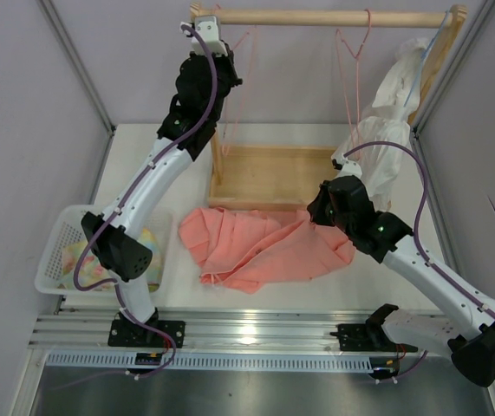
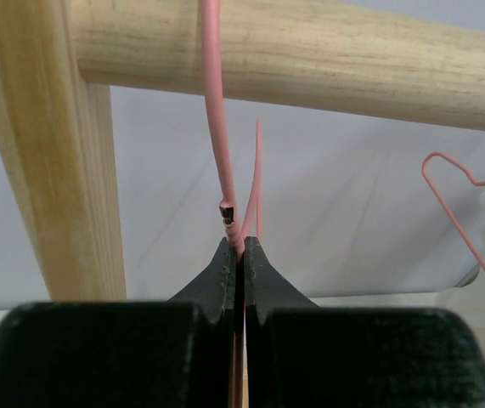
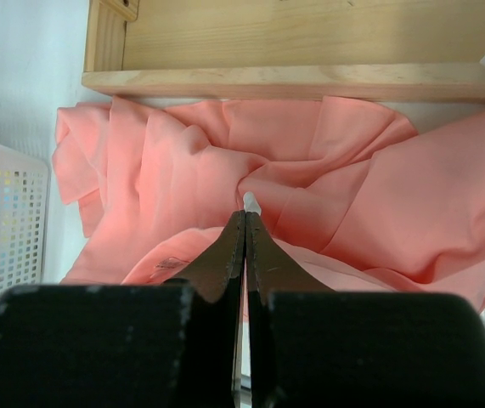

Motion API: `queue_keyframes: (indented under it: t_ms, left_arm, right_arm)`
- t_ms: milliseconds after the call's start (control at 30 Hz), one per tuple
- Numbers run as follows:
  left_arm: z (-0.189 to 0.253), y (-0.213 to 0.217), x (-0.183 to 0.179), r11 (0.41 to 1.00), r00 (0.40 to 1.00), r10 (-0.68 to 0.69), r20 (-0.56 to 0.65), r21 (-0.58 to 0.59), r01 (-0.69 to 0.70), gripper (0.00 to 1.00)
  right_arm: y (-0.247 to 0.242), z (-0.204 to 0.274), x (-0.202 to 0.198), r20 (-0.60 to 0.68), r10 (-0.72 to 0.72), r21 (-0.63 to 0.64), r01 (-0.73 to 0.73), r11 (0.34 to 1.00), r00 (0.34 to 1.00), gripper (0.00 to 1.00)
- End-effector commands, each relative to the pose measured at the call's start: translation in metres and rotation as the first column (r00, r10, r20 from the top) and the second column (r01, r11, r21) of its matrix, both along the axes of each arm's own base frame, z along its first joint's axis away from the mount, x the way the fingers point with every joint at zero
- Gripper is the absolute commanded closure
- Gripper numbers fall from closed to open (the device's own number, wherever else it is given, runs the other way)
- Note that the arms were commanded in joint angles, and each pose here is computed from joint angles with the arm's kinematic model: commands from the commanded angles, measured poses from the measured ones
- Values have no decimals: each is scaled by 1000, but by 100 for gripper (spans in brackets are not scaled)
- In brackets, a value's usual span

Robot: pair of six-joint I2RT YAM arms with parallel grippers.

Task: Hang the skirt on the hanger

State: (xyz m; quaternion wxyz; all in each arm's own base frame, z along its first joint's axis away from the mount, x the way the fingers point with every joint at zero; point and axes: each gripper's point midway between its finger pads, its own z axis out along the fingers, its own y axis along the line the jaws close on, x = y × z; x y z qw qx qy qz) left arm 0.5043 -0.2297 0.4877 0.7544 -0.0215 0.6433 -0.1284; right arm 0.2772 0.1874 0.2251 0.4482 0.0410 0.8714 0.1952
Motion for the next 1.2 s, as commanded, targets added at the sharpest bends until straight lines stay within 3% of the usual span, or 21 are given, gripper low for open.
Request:
queue_keyframes:
  t_ms: [0,167,367,633,1167]
  left_arm:
    - [43,0,-17,999,989,-46,140,7,45,100]
    - [52,-14,-33,982,965,-184,185,81,171,100]
    - [56,-9,-50,971,931,-236,279,104,215,100]
    - [48,-17,-64,911,876,-410,255,160,380,100]
    - [79,-11,-58,923,848,-384,366,163,348,100]
  right_arm:
    - [1,18,5,65,-1,34,-1,999,998,100]
    - [1,18,5,66,0,36,-2,999,998,100]
    - [0,20,5,69,1,33,-3,999,998,100]
    - [-2,19,4,65,-4,27,2,1000,998,100]
    - [-4,21,4,63,-5,13,4,1000,998,100]
